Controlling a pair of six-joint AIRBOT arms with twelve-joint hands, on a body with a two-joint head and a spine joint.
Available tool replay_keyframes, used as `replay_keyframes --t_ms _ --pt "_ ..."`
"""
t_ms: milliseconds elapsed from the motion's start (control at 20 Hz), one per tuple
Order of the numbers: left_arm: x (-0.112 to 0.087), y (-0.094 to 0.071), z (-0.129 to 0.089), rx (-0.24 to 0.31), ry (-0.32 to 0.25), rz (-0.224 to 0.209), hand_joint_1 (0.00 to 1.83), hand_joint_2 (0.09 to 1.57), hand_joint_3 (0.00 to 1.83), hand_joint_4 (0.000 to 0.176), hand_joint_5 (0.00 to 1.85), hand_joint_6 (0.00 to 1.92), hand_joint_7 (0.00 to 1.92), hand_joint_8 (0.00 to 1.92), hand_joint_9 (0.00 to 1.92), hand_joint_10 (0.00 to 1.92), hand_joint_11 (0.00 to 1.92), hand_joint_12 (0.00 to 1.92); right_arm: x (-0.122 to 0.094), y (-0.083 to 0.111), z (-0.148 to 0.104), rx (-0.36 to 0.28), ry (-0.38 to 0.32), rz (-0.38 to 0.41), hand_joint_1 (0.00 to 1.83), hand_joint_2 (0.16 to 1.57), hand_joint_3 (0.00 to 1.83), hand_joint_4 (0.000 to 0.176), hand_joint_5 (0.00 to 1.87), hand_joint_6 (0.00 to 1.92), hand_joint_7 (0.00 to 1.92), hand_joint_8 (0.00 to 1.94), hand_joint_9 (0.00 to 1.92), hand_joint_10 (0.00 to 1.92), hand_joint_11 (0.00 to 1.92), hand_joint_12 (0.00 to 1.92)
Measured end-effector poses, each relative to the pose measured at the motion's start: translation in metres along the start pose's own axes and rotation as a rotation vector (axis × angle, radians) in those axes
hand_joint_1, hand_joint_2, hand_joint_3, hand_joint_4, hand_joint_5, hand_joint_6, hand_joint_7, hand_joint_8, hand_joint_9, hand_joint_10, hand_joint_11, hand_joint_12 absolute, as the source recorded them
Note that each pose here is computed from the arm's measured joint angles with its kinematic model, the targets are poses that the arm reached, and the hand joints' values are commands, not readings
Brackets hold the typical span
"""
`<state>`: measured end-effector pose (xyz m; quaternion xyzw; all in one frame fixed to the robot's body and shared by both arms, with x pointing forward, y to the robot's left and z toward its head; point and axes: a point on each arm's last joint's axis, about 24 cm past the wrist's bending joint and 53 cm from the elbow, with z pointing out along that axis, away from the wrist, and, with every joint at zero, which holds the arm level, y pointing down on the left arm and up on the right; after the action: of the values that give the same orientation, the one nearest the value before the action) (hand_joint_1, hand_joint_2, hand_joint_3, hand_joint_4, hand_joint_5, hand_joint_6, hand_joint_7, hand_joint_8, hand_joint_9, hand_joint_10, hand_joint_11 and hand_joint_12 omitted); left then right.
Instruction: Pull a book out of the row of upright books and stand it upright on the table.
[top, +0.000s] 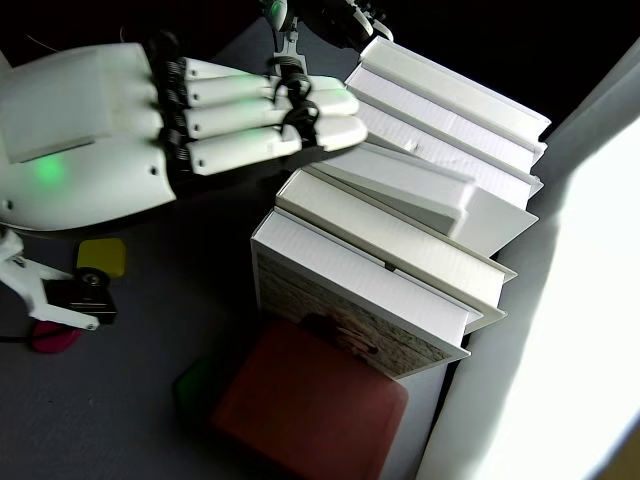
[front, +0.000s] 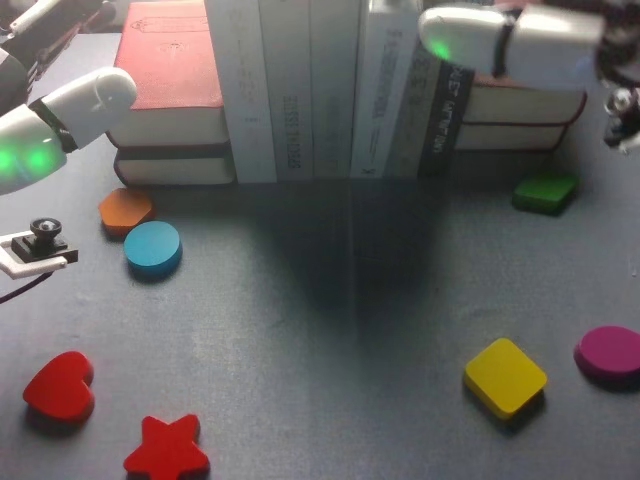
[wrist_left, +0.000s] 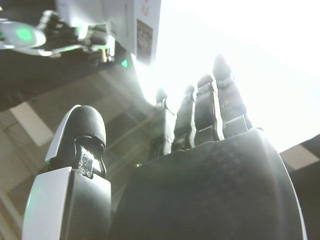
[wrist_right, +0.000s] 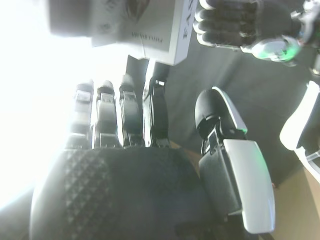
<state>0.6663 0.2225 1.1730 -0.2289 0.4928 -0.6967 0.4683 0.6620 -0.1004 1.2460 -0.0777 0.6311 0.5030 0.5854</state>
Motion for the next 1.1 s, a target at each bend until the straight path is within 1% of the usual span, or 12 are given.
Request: replay_keyframes --t_ms 100,150,200,300,600,650,750,800,850,950,1000,1100 --pt "0.0 0.001 -0.002 -0.003 -0.003 -0.001 0.35 1.34 0.0 0.048 0.19 0.0 0.04 0.0 0.03 0.0 0.0 0.55 0.008 0.007 -0.013 -0.021 0.011 0.007 0.78 1.4 0.0 0.046 0.51 1.69 0.12 0.0 0.0 0.0 0.0 0.0" --pt "-0.001 0.001 -0.002 -0.003 -0.004 -0.001 0.35 1.34 0.0 0.048 0.19 0.0 0.04 0.0 0.03 0.0 0.0 0.55 0.016 0.009 -0.019 -0.029 0.028 0.011 0.78 1.4 0.0 0.041 0.5 1.7 0.12 0.0 0.0 0.0 0.0 0.0" --pt "-0.001 0.001 -0.002 -0.002 -0.005 -0.002 0.34 1.34 0.0 0.047 0.19 0.0 0.04 0.0 0.02 0.0 0.0 0.53 0.022 0.011 -0.023 -0.034 0.04 0.014 0.52 1.43 0.01 0.0 0.51 1.09 0.1 0.0 0.0 0.0 0.0 0.0" --pt "-0.002 0.001 -0.002 -0.004 -0.008 -0.001 0.33 1.35 0.0 0.045 0.18 0.0 0.05 0.0 0.02 0.0 0.0 0.55 0.026 0.017 -0.03 -0.058 0.042 0.045 0.24 1.45 0.0 0.0 0.61 0.68 0.11 0.0 0.0 0.0 0.0 0.0" --pt "-0.004 0.002 -0.005 -0.007 -0.018 -0.003 0.32 1.35 0.0 0.054 0.16 0.0 0.03 0.0 0.01 0.0 0.0 0.5 0.027 0.023 -0.036 -0.093 0.04 0.07 0.19 1.45 0.0 0.0 0.68 0.34 0.13 0.0 0.0 0.0 0.0 0.0" --pt "-0.004 0.002 -0.005 -0.007 -0.019 -0.003 0.33 1.35 0.0 0.045 0.18 0.0 0.05 0.0 0.02 0.0 0.0 0.48 0.026 0.025 -0.036 -0.102 0.039 0.074 0.19 1.47 0.0 0.0 0.38 0.21 0.04 0.0 0.0 0.0 0.0 0.0" --pt "-0.004 0.002 -0.005 -0.007 -0.019 -0.003 0.35 1.35 0.0 0.045 0.18 0.0 0.06 0.0 0.02 0.0 0.0 0.51 0.023 0.031 -0.039 -0.121 0.034 0.068 0.17 1.46 0.0 0.0 0.25 0.15 0.01 0.0 0.0 0.0 0.0 0.0" --pt "-0.004 0.002 -0.005 -0.007 -0.02 -0.004 0.36 1.35 0.0 0.046 0.19 0.0 0.06 0.0 0.03 0.0 0.0 0.54 0.021 0.034 -0.04 -0.132 0.028 0.067 0.21 1.46 0.0 0.012 0.17 0.11 0.0 0.0 0.0 0.0 0.0 0.0" --pt "-0.005 0.002 -0.005 -0.007 -0.021 -0.004 0.38 1.35 0.0 0.042 0.18 0.0 0.06 0.0 0.02 0.0 0.0 0.53 0.015 0.036 -0.041 -0.141 0.018 0.056 0.3 1.39 0.0 0.088 0.01 0.0 0.0 0.0 0.0 0.0 0.03 0.02" --pt "-0.005 0.002 -0.005 -0.007 -0.021 -0.004 0.39 1.35 0.0 0.036 0.17 0.0 0.06 0.0 0.02 0.0 0.0 0.52 0.006 0.035 -0.044 -0.136 0.004 0.043 0.29 1.34 0.0 0.09 0.0 0.0 0.0 0.0 0.0 0.0 0.02 0.02" --pt "-0.005 0.002 -0.005 -0.007 -0.022 -0.004 0.37 1.35 0.0 0.028 0.16 0.0 0.05 0.0 0.02 0.0 0.0 0.44 0.001 0.033 -0.047 -0.13 0.0 0.031 0.42 1.3 0.0 0.128 0.0 0.0 0.0 0.0 0.0 0.0 0.0 0.0" --pt "-0.006 0.002 -0.005 -0.007 -0.028 -0.004 0.34 1.36 0.0 0.035 0.14 0.0 0.03 0.0 0.0 0.0 0.0 0.33 -0.005 0.033 -0.043 -0.129 0.008 -0.009 0.62 1.23 0.0 0.14 0.0 0.0 0.0 0.0 0.0 0.0 0.0 0.0"
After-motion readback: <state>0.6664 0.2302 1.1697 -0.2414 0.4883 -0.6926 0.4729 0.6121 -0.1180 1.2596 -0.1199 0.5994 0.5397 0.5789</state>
